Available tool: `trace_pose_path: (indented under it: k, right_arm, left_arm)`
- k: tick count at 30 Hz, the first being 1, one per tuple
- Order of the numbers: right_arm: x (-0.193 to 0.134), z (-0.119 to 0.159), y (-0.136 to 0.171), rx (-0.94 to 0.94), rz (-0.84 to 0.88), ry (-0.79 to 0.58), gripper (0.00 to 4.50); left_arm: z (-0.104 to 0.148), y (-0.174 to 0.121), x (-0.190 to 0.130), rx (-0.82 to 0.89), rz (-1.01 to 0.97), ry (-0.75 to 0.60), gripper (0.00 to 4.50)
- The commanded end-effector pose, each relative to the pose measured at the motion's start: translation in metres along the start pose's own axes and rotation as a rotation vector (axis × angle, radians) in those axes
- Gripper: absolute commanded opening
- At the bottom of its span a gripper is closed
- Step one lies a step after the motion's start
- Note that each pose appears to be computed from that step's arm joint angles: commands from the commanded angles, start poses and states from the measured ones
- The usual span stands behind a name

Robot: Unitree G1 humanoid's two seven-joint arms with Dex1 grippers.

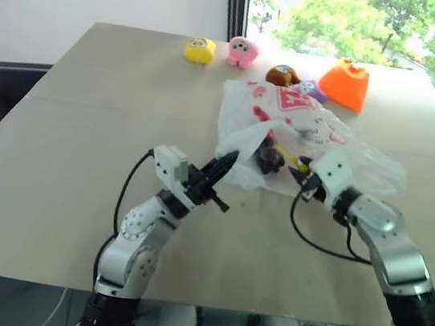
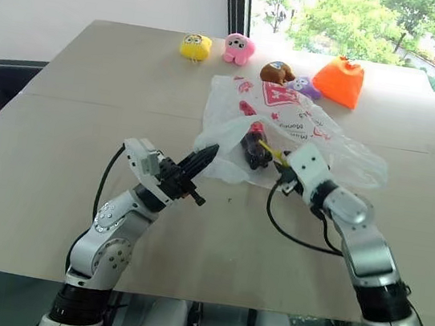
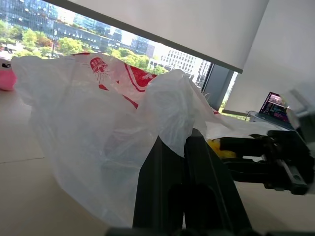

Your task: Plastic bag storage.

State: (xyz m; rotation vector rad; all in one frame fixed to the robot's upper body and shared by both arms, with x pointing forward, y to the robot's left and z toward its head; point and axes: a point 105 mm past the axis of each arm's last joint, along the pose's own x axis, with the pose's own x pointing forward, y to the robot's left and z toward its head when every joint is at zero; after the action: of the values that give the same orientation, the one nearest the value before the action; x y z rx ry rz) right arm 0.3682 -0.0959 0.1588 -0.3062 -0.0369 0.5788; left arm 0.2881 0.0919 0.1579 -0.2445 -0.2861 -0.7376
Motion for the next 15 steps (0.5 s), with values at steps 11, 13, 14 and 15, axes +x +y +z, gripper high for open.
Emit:
trace_pose_path:
  k: [11,13,14,15]
  right_arm:
    - [-0.072,0.01,0.038,0.17,0.384,-0.045,4.17]
    - [-0.093,0.017,0.039,0.134,0.388,-0.115,4.17]
    - [-0.095,0.02,0.024,0.026,0.271,-0.155,4.17]
    - [-0.097,0.026,-0.002,-0.191,0.076,-0.19,4.17]
  left_arm:
    - [0.011,0.0,-0.004,0.03,0.015,-0.032,0.0]
    - [0.01,0.001,-0.004,0.029,0.02,-0.03,0.0]
    - [0.01,0.002,-0.004,0.029,0.021,-0.029,0.0]
    - [0.01,0.002,-0.004,0.028,0.02,-0.028,0.0]
